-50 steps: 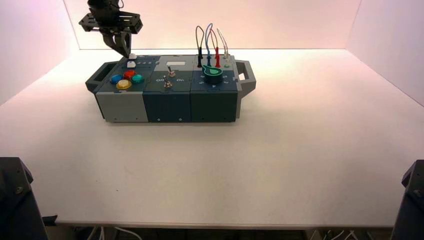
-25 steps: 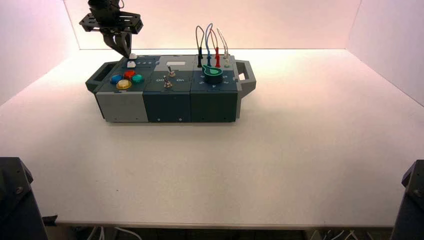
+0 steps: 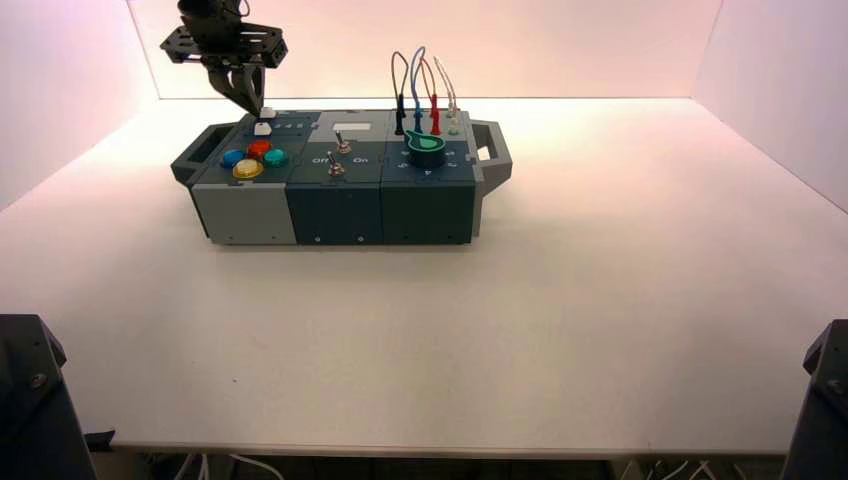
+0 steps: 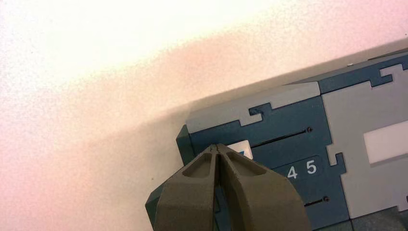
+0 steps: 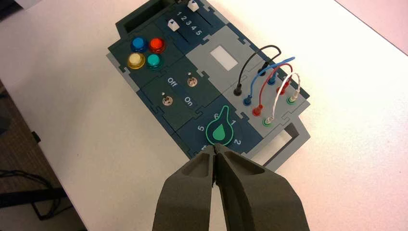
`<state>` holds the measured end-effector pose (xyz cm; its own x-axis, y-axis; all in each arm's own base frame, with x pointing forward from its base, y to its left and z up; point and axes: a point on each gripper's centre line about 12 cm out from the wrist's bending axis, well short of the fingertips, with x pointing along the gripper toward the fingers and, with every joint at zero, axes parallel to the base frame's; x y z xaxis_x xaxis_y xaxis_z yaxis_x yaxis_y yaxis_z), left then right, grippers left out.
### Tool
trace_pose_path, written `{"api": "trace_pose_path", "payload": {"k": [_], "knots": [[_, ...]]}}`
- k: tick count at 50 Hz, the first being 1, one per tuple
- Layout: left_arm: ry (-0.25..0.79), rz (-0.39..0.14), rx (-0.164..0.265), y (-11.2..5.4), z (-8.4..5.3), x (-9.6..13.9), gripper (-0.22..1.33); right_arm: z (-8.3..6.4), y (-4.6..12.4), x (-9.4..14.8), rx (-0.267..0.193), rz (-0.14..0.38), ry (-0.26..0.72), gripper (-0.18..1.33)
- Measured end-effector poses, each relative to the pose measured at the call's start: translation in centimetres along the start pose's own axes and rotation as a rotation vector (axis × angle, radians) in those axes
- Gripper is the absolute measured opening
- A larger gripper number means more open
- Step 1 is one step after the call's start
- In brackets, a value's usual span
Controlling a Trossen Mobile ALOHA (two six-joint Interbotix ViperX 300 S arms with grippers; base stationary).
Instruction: Move the top slider to position 2.
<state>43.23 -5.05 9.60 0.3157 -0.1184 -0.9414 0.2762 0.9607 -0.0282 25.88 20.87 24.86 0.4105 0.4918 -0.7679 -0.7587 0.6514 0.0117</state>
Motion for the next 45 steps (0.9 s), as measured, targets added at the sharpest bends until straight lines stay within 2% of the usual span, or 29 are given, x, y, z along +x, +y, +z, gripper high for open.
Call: {"api": "trace_pose_path", "payload": {"k": [30, 45], "knots": [[0.008, -0.008, 0.013, -0.68, 0.04, 0.03, -0.16, 0.02, 0.00, 0.00, 0.001, 0.000, -0.002, -0.14], [0.004, -0.002, 0.018, -0.44, 0.34, -0.51, -0.16, 0.02, -0.01, 0.00, 0.000, -0.001, -0.001, -0.14]]}}
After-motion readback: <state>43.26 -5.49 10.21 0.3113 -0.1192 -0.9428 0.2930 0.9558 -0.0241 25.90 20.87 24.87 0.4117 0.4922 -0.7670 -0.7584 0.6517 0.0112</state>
